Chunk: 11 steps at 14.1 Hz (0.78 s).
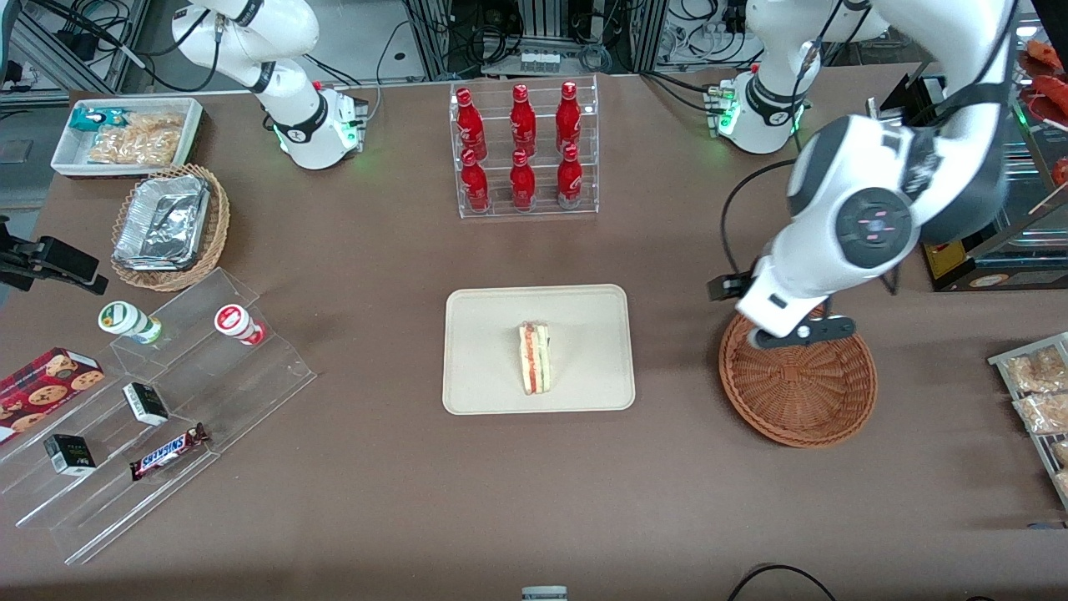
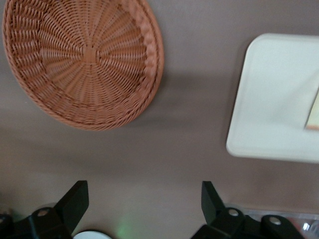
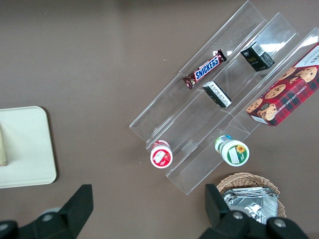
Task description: Place sandwich from basket to tray
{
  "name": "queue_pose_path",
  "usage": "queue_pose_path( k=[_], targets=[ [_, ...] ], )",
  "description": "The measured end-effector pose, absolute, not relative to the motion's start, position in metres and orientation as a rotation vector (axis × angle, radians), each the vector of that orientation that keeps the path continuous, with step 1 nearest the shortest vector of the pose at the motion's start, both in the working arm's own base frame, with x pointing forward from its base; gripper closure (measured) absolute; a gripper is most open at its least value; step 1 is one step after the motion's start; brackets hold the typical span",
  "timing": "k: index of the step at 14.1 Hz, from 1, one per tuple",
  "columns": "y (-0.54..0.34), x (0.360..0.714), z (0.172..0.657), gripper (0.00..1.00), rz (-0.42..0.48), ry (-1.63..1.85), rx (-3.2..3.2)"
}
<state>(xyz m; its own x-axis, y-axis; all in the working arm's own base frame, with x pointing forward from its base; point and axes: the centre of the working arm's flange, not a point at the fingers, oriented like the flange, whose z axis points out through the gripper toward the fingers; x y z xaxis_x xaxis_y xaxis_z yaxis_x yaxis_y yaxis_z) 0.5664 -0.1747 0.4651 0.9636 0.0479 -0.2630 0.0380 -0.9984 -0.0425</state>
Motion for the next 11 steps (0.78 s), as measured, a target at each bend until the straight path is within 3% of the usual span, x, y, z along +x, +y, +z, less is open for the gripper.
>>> queue_pose_path(
  k=[3,11],
  targets=[
    [-0.117,0.561,0.497,0.00,0.420,0.078,-3.091],
    [-0.038,0.543,0.575,0.00,0.185,0.103,-3.110]
  ],
)
